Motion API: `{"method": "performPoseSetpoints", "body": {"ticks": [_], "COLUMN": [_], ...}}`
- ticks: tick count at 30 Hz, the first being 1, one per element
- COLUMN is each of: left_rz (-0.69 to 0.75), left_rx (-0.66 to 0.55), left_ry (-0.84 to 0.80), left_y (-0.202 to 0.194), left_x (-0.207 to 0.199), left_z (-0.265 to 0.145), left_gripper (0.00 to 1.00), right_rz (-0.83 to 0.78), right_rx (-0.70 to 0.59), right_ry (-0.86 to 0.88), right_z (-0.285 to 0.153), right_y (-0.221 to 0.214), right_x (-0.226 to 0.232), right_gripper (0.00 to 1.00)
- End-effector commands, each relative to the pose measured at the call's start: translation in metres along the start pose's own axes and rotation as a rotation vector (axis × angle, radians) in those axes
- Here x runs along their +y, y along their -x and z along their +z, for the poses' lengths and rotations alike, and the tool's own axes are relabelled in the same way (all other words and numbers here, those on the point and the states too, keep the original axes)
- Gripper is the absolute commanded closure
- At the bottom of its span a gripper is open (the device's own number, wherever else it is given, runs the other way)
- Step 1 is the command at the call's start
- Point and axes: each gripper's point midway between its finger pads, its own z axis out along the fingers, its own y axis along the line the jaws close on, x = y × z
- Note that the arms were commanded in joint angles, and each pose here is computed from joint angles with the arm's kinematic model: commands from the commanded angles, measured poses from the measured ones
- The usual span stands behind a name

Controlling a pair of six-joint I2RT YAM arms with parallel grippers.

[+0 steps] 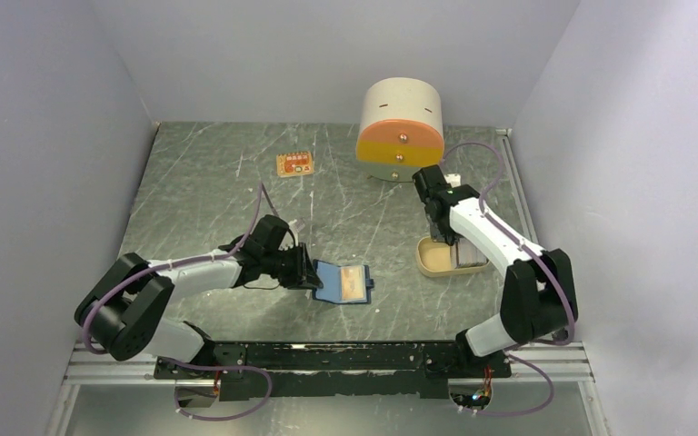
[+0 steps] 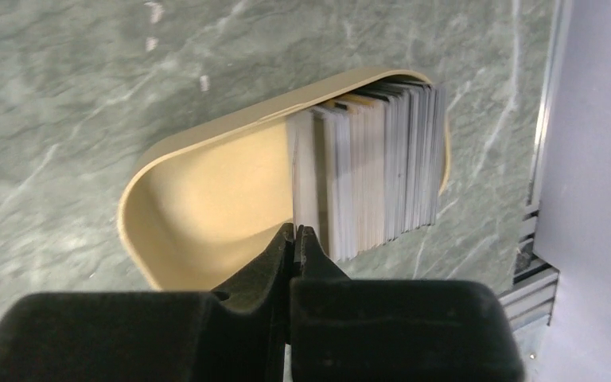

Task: Put the credit cards into the card holder
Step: Pick up the credit card from the storage box, then insert the credit card into the card holder.

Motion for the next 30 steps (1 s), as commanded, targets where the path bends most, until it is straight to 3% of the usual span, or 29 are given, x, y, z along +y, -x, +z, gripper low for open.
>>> {"method": "performPoseSetpoints", "body": {"ticks": [1, 5, 9, 18, 23, 30], "left_rz": [-0.020, -0.039, -0.077, -0.154, -0.167, -0.162], "left_rx": [-0.001, 0.005, 0.014, -0.007, -0.005, -0.021], "left_ry": [-0.012, 0.001, 0.006, -0.017, -0.015, -0.019], "left_y": [-0.001, -0.001, -0.004, -0.003, -0.006, -0.006], "left_x": [0.001, 0.004, 0.008, 0.011, 0.014, 0.012], "left_z": [0.001, 0.004, 0.008, 0.014, 0.014, 0.010], "left_gripper": [0.77, 0.91, 0.91, 0.91, 0.77, 0.74], "right_rz": [0.026, 0.054, 0.097, 0.214, 0.287, 0.245], "right_rx": [-0.047, -0.097, -0.163, -0.308, -0.299, -0.235], "right_ry": [0.140, 0.313, 0.473, 1.014, 1.208, 1.287], "right_z": [-0.029, -0.049, -0.072, -0.128, -0.142, -0.142], "right_y": [0.010, 0.014, 0.022, 0.011, -0.010, -0.048], "right_x": [0.015, 0.035, 0.053, 0.122, 0.155, 0.201], "right_gripper": [1.00, 1.00, 1.00, 1.00, 1.00, 0.98]}}
